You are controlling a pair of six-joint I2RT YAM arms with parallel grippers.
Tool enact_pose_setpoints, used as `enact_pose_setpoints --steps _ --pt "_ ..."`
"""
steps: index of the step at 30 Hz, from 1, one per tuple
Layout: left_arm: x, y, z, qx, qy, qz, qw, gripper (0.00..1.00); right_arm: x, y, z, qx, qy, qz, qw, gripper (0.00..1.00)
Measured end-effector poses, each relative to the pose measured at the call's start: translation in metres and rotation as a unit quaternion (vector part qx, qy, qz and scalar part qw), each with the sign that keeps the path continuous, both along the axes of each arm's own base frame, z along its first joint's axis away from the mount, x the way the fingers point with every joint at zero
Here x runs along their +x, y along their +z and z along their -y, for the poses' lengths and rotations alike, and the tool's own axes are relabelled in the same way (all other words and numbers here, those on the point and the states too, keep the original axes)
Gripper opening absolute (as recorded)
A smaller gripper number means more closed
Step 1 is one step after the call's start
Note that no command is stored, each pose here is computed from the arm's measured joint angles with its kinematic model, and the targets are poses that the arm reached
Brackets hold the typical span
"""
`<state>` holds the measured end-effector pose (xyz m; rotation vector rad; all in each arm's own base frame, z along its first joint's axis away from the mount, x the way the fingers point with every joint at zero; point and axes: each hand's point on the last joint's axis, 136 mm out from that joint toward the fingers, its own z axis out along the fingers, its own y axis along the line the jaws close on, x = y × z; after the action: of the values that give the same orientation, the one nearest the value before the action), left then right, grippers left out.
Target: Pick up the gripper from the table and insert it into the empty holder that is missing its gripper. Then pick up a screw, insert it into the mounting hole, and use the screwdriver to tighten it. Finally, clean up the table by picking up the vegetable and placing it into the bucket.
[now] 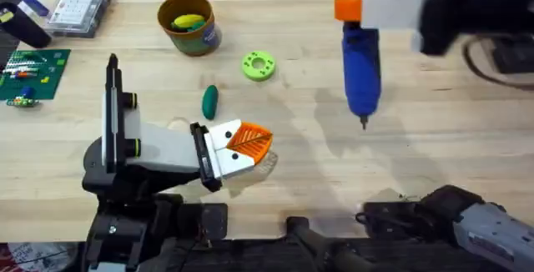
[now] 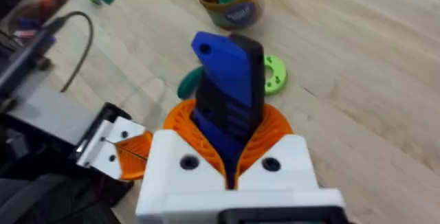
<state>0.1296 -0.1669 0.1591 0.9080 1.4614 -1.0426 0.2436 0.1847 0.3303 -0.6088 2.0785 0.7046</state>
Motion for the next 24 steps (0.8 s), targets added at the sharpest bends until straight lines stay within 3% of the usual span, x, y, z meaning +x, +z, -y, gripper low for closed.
enact_pose_setpoints --steps 3,4,6,14,20,24 --pt "0.0 0.0 0.0 0.0 0.0 0.0 1.0 0.01 -0.02 0.019 0.002 0.015 0.003 0.031 0.999 0.028" --pt "0.0 0.0 0.0 0.0 -0.001 0.0 1.0 0.01 -0.04 0.053 0.009 0.058 0.004 0.108 0.992 0.028" --pt "0.0 0.0 0.0 0.0 -0.001 0.0 1.0 0.01 -0.047 0.06 0.013 0.076 0.003 0.139 0.987 0.028" --pt "0.0 0.0 0.0 0.0 -0.001 0.0 1.0 0.01 -0.044 0.054 -0.009 0.134 0.058 0.223 0.964 0.028" --pt "0.0 0.0 0.0 0.0 -0.001 0.0 1.0 0.01 -0.041 0.048 -0.026 0.195 0.099 0.29 0.932 0.028" --pt "0.0 0.0 0.0 0.0 -0.001 0.0 1.0 0.01 -0.04 0.044 -0.032 0.225 0.11 0.299 0.921 0.027"
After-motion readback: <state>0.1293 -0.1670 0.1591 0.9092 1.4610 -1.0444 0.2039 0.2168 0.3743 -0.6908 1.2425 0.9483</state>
